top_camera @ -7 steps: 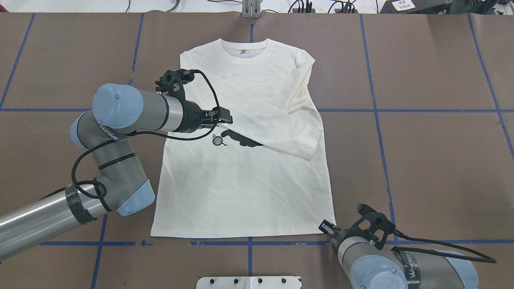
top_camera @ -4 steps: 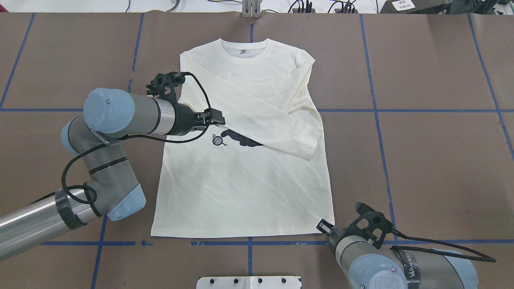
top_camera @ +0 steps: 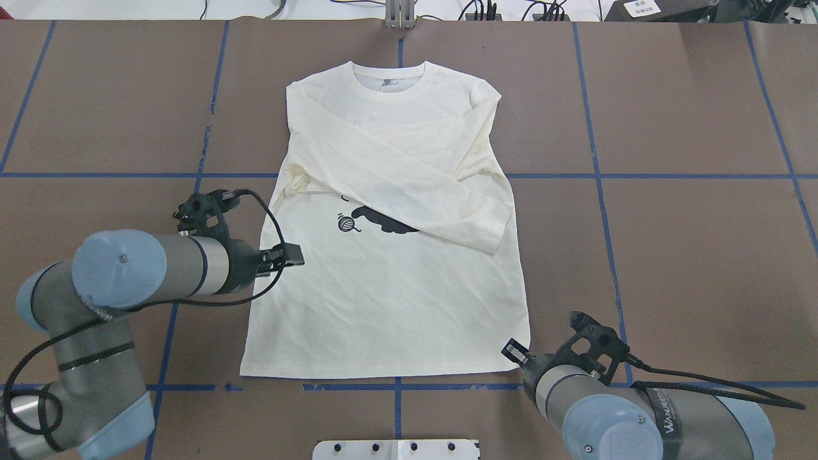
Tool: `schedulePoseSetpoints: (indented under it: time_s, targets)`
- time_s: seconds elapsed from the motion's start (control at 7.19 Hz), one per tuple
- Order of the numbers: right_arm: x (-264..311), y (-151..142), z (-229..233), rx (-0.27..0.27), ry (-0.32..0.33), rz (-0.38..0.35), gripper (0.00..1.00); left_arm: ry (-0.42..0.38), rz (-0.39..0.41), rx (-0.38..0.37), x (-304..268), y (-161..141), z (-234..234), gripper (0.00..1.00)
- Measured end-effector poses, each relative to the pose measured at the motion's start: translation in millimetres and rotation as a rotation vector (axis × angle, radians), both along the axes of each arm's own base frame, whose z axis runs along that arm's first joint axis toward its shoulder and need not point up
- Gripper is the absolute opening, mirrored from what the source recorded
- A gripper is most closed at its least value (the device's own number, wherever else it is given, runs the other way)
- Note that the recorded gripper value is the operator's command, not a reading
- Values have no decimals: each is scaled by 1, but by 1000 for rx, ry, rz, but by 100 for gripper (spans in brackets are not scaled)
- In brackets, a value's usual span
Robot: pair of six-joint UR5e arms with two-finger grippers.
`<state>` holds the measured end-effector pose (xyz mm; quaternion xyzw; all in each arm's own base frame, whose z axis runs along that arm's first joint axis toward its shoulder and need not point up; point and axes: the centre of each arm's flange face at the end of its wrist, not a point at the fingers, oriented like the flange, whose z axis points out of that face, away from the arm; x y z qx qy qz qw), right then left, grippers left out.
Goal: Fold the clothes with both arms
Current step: 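Grasp the hem corners with both grippers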
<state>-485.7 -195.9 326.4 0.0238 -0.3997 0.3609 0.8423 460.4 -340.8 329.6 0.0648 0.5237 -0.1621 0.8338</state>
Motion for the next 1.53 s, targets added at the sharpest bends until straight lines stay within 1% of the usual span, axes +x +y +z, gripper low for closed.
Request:
schedulePoseSetpoints:
  time_s: [0.14,0.28,0.56,0.7,0.97,1.11,1.53]
  targets:
    - [1,0,-1,-1,-2,-2,0,-43,6,-34,-1,34,12,70]
    - [1,0,-1,-2,-2,-3,0,-71,17,-60,-2,58,23,68]
    - [0,1,0,-3,-1,-4,0,-120,53,-138,0,88,34,64]
    - [0,1,1,-3,1,-5,0,-141,73,-174,6,103,37,61]
    - [-1,1,1,-3,2,-5,0,-157,91,-207,14,119,41,59]
    - [0,1,1,-3,2,-5,0,-157,93,-210,15,121,41,57]
    - [1,0,4,-3,9,-4,0,-157,93,-209,16,121,40,56]
